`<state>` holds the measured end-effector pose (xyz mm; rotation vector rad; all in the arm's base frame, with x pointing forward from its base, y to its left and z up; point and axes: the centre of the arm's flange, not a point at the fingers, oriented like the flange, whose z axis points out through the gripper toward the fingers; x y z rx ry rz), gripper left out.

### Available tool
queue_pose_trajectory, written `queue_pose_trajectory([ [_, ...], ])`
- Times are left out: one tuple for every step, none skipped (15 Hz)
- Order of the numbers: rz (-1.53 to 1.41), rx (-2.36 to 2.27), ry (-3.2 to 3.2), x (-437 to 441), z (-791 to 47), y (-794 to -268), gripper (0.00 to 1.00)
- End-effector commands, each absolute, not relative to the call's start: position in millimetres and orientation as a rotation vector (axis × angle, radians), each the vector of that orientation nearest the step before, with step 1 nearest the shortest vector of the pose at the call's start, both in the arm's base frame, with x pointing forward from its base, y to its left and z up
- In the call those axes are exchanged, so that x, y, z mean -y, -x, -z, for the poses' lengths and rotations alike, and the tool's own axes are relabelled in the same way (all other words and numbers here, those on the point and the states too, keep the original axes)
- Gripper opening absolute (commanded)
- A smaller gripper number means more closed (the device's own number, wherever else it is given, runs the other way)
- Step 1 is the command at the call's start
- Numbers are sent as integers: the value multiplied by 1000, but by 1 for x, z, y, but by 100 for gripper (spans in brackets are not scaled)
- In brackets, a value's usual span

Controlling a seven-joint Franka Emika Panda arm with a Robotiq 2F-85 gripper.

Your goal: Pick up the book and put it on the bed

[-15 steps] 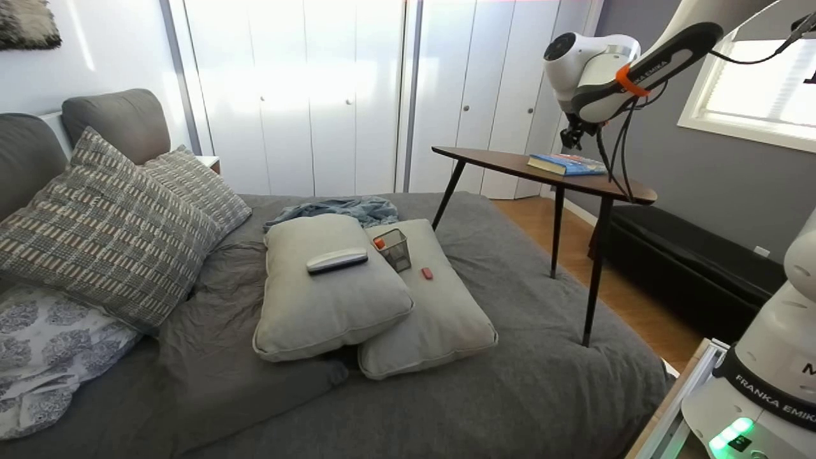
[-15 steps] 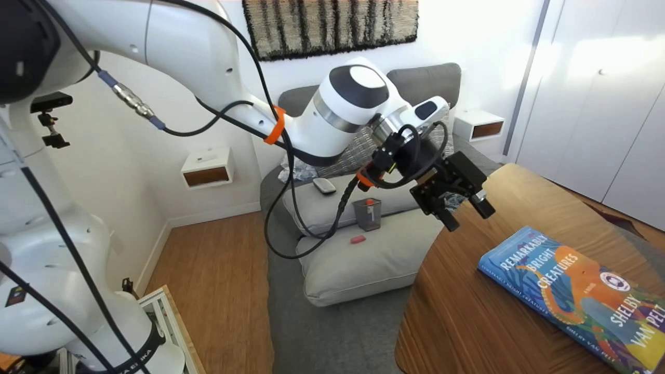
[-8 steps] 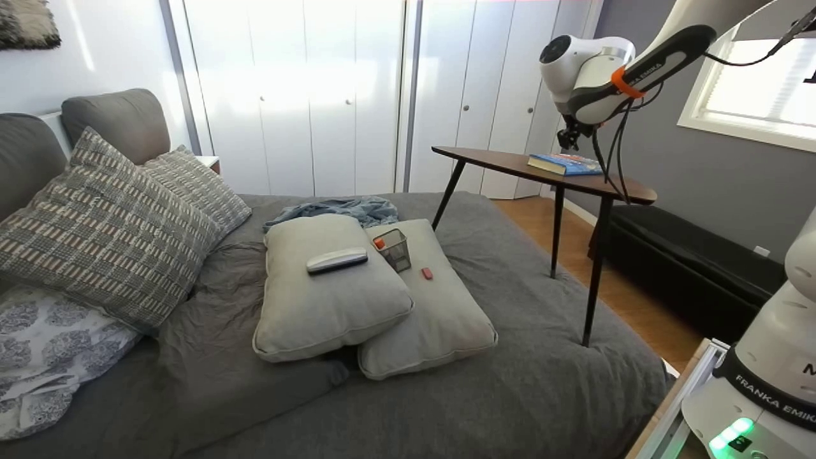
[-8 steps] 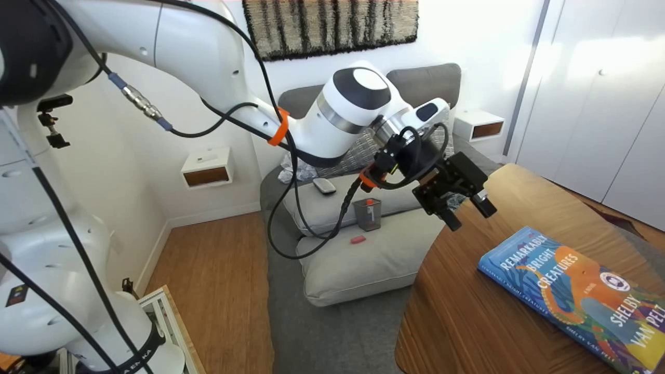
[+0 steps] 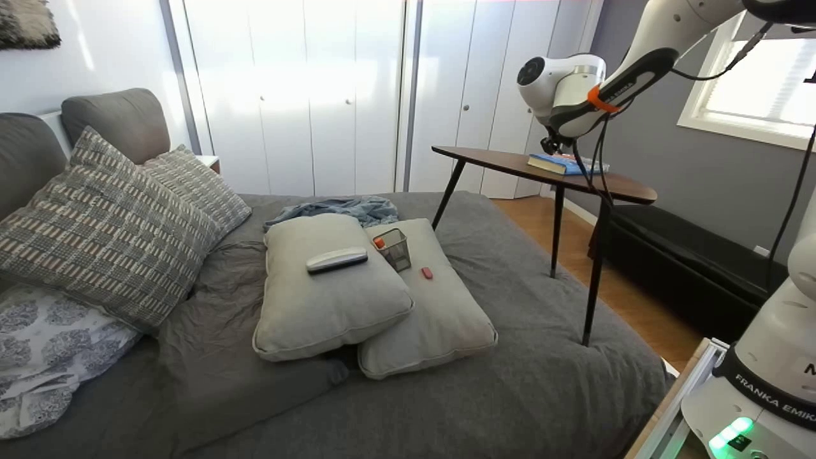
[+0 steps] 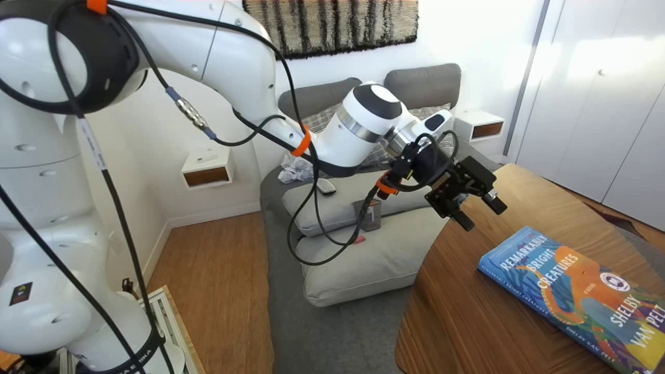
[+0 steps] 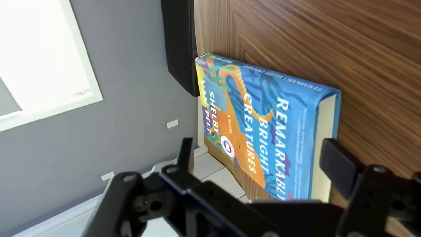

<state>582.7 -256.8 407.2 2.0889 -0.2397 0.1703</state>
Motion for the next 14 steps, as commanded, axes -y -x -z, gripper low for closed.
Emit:
queue_pose_trajectory([
  [-155, 226, -2050, 272, -390, -614, 88],
  [-148, 223, -2047, 273, -384, -618, 85],
  [-143, 216, -2048, 273, -377, -622, 75],
  [-139, 209, -2046, 274, -371, -626, 76],
  [-131, 203, -2032, 272, -364, -630, 76],
  [-123, 203, -2023, 271, -358, -632, 71],
  [-114, 197, -2015, 269, -353, -635, 73],
  [-100, 196, -2001, 267, -350, -637, 71],
  [-79, 197, -1986, 266, -347, -638, 67],
  [-63, 196, -1977, 265, -345, -640, 63],
  [-45, 197, -1966, 264, -343, -641, 54],
  [-24, 196, -1957, 263, -339, -641, 46],
  [-6, 196, -1949, 262, -337, -642, 36],
  [12, 197, -1942, 261, -333, -642, 29],
])
